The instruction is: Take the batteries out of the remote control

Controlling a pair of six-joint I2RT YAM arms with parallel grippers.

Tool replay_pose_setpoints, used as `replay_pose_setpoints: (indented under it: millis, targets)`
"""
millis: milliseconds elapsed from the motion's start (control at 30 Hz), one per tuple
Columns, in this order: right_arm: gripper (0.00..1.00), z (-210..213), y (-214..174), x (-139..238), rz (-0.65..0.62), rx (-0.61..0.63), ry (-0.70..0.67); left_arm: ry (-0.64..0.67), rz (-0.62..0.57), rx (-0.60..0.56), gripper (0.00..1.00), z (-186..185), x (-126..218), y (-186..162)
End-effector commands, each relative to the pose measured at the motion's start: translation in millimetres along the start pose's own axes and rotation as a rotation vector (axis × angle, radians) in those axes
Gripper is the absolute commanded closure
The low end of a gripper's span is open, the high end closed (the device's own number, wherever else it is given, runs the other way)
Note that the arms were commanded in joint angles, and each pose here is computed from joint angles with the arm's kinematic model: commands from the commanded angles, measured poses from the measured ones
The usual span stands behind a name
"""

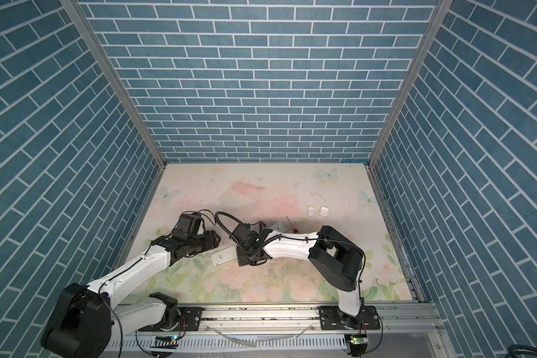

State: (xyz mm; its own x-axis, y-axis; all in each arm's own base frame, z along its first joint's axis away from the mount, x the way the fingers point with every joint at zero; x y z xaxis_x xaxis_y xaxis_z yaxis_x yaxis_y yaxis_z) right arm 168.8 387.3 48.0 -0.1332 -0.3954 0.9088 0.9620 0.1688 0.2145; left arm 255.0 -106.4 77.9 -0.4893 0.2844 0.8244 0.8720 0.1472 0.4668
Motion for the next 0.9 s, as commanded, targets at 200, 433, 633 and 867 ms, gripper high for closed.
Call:
replay_pose_setpoints:
  millis: [200,433,633,867]
  targets:
    - [1.0,-4.5,3.0,-16.7,0.027,-0.046,-0.007,-0.015,-0.043,-0.002,0.35,-3.1,10.1,14.8]
    - [1.0,-0.3,17.2,-24.4,0.013,-0.05,0.02,-0.008,-0.035,0.009,0.35,1.9,14.3,10.0]
    - [1.0,10.0,25.2,-27.1,0.026,-0.044,0.058,-0.008,-0.028,0.015,0.34,4.8,16.8,6.1]
    - [1.0,6.2,26.8,-7.8,0.004,-0.046,0.04,-0.015,-0.022,0.011,0.32,5.6,20.0,0.5]
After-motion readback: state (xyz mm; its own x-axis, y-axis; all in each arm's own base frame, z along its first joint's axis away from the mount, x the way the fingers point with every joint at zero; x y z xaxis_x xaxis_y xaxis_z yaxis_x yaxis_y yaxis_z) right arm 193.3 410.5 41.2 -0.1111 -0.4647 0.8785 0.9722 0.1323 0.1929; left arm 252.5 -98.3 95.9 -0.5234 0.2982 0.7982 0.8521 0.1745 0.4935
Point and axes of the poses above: each gripper's point midway between its finger pads, its own x axis back along the fingers, its own z axis along the line the jaws close on, y = z × x, the point moved 2 cm from there along x, back along the fingers, and after that the axes turned 9 degrees about -x, right-handed, at the moved point
